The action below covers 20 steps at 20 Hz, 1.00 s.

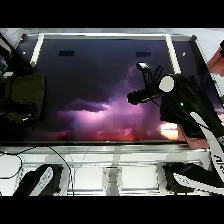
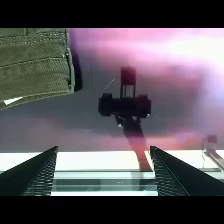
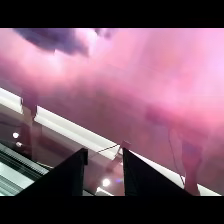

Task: Fold the clothes and pants, and hang the long-sleeved shirts on hangers.

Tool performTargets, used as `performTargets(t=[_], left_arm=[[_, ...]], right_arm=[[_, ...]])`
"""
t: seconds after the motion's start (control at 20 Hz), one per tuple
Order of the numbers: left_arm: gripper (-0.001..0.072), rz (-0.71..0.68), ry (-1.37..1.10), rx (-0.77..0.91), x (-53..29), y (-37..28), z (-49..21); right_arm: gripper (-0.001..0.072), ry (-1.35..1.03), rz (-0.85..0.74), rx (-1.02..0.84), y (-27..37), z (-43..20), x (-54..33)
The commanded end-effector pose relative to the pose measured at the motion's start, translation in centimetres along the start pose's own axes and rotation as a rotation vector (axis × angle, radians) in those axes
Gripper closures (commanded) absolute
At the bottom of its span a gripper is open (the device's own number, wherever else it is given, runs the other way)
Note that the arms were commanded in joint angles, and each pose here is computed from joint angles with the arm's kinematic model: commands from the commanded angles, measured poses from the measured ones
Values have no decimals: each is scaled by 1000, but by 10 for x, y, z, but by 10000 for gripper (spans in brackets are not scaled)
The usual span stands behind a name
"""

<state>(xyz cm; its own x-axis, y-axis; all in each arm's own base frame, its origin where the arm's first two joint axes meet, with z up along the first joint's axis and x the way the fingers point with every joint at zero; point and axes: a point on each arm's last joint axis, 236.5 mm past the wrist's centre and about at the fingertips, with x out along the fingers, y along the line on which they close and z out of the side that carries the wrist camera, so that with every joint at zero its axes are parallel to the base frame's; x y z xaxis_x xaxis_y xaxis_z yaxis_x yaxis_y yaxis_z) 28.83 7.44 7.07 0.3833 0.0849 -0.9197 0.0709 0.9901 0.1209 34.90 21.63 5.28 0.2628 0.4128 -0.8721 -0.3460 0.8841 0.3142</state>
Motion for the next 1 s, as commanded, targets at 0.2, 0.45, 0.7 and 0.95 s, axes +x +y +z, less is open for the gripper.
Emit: performTargets(t=[0.2,0.45,0.7,0.95], left_arm=[[62,0,0,1,0,0,0],[62,0,0,1,0,0,0],[63,-6,-52,7,0,-1,12],[63,-35,-96,-8,-1,-8,23]], right_arm=[[444,8,2,0,1,-2,0],[443,-37,-1,1,-1,10,5],[443,8,1,37,-10,9,41],[444,49,27,80,-10,4,72]])
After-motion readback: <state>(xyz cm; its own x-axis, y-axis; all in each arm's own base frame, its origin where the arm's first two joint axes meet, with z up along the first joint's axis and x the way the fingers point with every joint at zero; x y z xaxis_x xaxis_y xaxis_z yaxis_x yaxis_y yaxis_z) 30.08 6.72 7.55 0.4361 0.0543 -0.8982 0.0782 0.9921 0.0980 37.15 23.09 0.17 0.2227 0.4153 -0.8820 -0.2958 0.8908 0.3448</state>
